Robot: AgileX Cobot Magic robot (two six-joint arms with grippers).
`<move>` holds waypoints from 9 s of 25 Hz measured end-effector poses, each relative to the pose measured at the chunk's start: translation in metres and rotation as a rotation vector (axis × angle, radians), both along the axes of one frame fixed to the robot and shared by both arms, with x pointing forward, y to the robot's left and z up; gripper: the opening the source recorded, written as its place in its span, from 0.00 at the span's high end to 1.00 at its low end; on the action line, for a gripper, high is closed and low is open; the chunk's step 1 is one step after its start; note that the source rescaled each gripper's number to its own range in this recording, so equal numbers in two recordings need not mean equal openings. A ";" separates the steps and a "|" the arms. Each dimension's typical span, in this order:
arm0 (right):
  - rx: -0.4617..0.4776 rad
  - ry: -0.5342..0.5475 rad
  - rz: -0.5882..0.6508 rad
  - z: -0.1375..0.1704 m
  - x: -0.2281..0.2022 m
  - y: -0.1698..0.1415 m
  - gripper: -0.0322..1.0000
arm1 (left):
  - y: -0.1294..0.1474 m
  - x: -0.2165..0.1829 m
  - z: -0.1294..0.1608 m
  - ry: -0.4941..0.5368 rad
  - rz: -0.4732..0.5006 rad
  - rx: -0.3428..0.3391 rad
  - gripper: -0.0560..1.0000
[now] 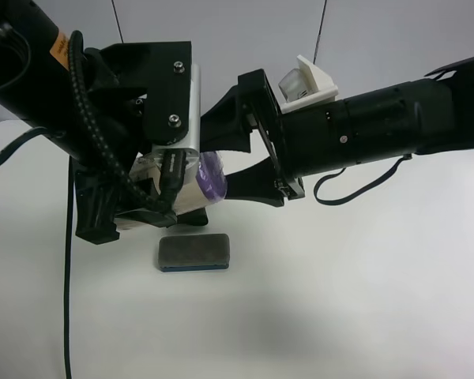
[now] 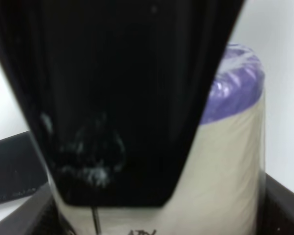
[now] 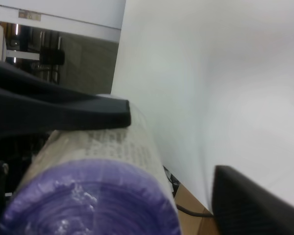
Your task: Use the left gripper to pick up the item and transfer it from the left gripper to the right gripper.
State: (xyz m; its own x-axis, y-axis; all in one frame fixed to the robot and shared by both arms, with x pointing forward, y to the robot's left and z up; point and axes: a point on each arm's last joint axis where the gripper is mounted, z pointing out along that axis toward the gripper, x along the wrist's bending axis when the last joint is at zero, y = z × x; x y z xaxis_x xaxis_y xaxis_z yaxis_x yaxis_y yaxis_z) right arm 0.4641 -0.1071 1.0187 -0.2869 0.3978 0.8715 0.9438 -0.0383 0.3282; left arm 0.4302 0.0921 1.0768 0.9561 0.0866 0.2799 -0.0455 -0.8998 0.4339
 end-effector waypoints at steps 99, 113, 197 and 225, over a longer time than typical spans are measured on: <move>-0.170 -0.079 0.011 -0.013 0.003 -0.006 0.97 | 0.214 -0.195 -0.022 0.011 0.596 -0.726 0.01; -0.414 -0.220 0.123 0.014 0.021 -0.007 0.97 | 0.212 -0.197 -0.022 -0.150 1.009 -0.732 0.01; -0.979 -0.257 0.090 0.099 -0.018 -0.097 0.00 | 0.209 -0.198 -0.022 -0.285 1.350 -0.724 0.01; -0.818 -0.685 -0.210 0.035 -0.204 -0.174 0.00 | 0.209 -0.198 -0.022 -0.285 1.350 -0.724 0.01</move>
State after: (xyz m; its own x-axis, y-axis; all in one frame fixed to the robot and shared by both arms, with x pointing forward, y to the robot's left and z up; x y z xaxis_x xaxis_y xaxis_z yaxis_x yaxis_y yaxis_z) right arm 0.2602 -0.2815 1.0539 -0.4692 0.8831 0.0008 0.5507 0.2919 0.7820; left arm 0.2321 0.3015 1.0546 -0.0140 0.9988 -0.0479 0.4418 0.0491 0.8957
